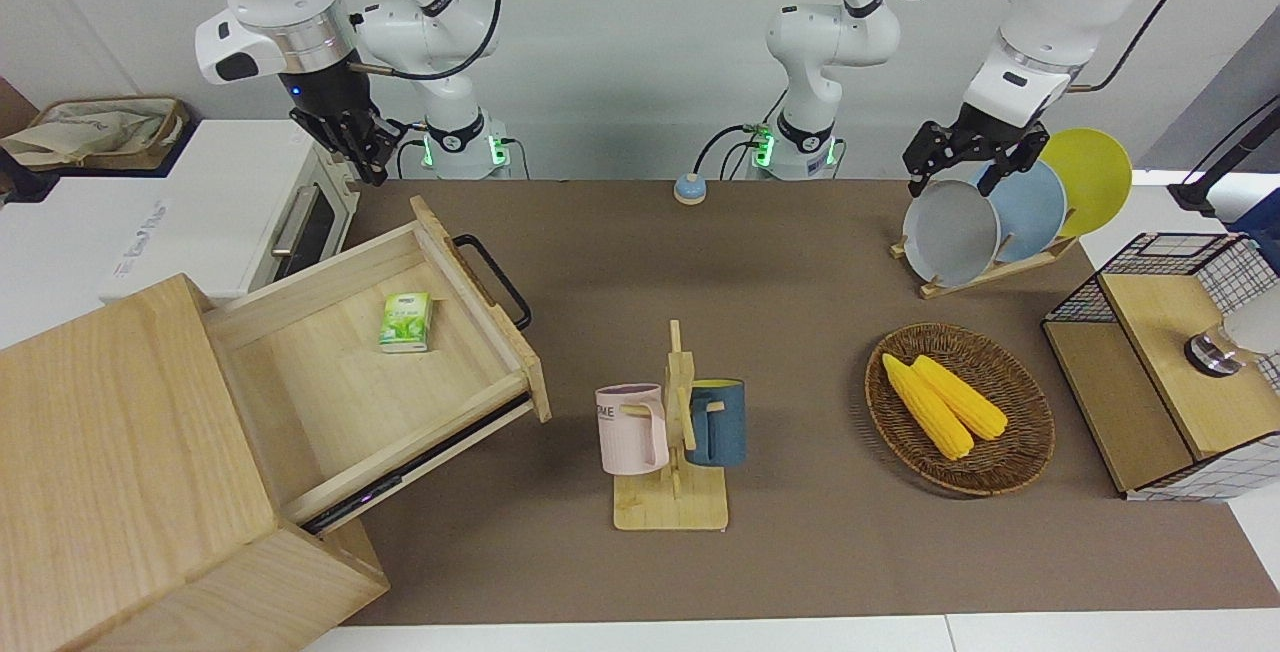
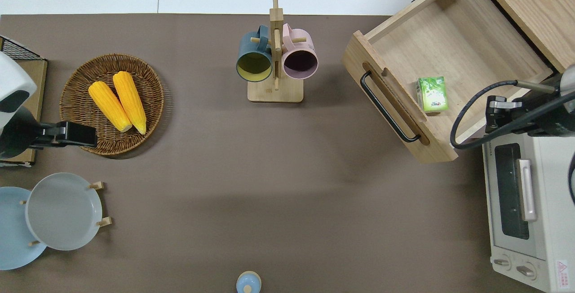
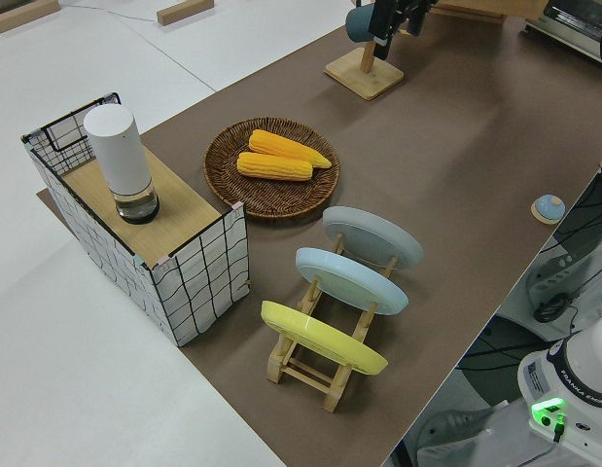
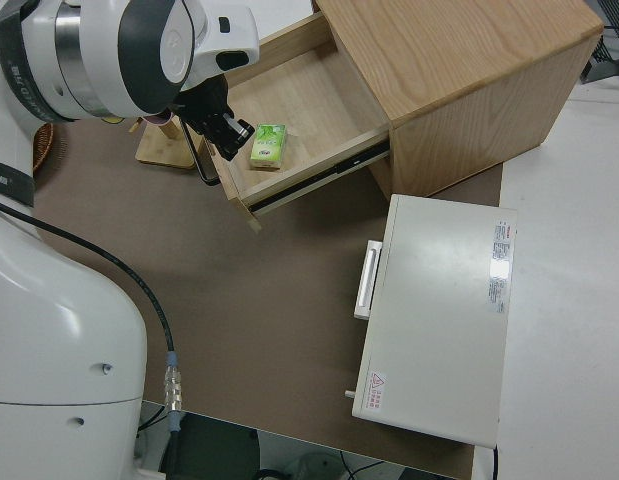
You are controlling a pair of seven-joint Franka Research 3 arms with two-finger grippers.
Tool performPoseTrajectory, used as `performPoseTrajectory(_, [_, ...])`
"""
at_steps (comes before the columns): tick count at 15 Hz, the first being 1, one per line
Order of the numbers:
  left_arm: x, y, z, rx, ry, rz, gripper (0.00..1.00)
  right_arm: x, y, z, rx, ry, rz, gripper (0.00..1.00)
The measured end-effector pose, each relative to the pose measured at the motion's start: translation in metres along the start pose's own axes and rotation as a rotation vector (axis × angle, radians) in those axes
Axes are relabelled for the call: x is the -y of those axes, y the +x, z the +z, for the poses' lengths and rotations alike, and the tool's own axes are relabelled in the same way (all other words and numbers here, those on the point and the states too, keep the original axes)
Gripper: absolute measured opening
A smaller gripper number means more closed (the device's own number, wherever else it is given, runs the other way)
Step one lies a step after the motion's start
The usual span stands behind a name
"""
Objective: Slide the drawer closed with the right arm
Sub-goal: 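Move the right gripper toward the open wooden drawer's front edge, then lower the right gripper against the drawer front near its black handle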
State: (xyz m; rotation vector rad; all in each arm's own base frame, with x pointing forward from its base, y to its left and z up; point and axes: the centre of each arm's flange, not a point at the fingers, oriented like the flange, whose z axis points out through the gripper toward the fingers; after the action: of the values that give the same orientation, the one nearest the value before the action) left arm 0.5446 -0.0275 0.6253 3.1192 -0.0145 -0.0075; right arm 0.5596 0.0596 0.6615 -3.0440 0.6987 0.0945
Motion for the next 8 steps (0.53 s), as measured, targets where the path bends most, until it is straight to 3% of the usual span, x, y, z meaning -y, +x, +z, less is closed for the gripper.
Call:
performPoseTrajectory(3, [0.000,0.000,0.000,0.000,0.000,0.000,1.00,0.010,-0.007,0.001,0.004,0.002,0.063,0.01])
performPoseTrajectory(8, [0.000,0.000,0.000,0.000,0.000,0.000,1.00,0.037,-0.018,0.009,0.001,0.009,0.247,0.01])
